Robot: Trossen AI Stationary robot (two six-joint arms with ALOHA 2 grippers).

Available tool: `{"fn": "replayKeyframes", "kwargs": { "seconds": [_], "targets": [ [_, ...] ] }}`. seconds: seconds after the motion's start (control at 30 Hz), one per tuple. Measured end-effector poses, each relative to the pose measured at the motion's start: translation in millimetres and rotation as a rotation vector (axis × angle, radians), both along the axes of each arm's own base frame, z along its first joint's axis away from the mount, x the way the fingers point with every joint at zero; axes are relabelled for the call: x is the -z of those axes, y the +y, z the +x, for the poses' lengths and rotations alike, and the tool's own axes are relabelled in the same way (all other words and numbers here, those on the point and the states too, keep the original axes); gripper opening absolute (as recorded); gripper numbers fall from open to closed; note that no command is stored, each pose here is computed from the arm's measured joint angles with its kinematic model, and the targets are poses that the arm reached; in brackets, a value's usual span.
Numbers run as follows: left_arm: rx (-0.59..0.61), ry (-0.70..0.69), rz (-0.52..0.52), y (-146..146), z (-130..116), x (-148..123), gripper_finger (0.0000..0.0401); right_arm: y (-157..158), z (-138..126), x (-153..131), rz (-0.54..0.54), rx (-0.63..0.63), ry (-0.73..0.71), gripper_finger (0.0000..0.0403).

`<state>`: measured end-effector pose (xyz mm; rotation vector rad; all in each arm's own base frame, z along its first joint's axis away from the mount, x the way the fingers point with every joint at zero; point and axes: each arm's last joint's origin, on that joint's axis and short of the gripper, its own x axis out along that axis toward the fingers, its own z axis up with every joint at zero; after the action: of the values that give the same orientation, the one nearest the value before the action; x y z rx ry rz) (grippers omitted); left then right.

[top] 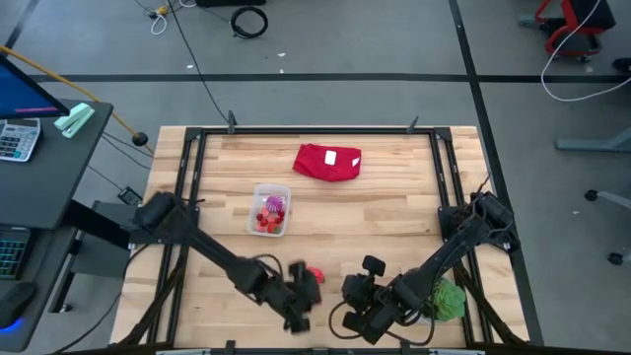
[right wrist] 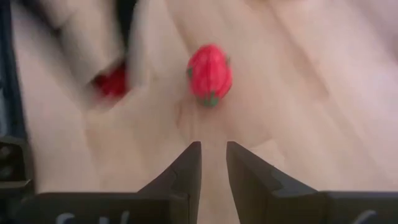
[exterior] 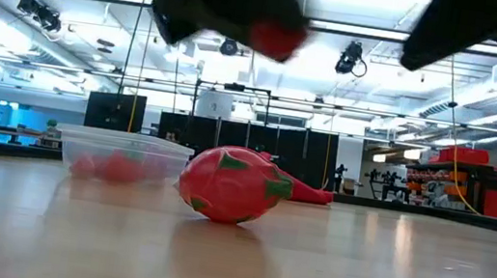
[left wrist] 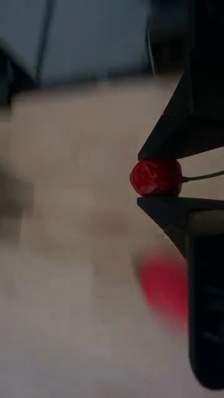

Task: Pick and placing Produce into tupperware
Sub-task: Put the red cherry in the transparent bin

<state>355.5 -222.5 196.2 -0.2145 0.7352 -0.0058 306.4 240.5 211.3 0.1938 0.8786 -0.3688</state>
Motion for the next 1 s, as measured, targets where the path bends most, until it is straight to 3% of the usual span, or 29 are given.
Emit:
{"fn": "replayKeyframes", "kwargs": {
  "seconds": [0.2, 0.43, 0.57, 0.8, 1.0],
  "targets": [
    [-0.198, 0.108, 0.224, 50.1, -31.1, -46.1, 0.0101, 9.4, -7.4, 0.7, 0.045, -0.026, 0.023, 0.0084],
    [-0.611, 0.246, 0.315, 120.6, -84.5, -91.4, 0.0098, 15.7, -12.1, 0.5, 0.048, -0.045, 0.019, 0.0086],
    [-0.727, 0.301, 0.321, 146.1, -98.4, -101.9, 0.0099, 16.2, -12.5, 0.4, 0.067, -0.019, 0.010, 0.0083],
    [-0.778, 0.353, 0.278, 174.5, -89.5, -97.4, 0.0092, 16.7, -12.0, 0.1, 0.082, -0.005, 0.000, 0.0084],
    [-0.783, 0.379, 0.183, 195.1, -81.6, -48.1, 0.0098, 22.1, -15.0, -0.7, 0.094, -0.020, -0.013, 0.0083]
  ]
}}
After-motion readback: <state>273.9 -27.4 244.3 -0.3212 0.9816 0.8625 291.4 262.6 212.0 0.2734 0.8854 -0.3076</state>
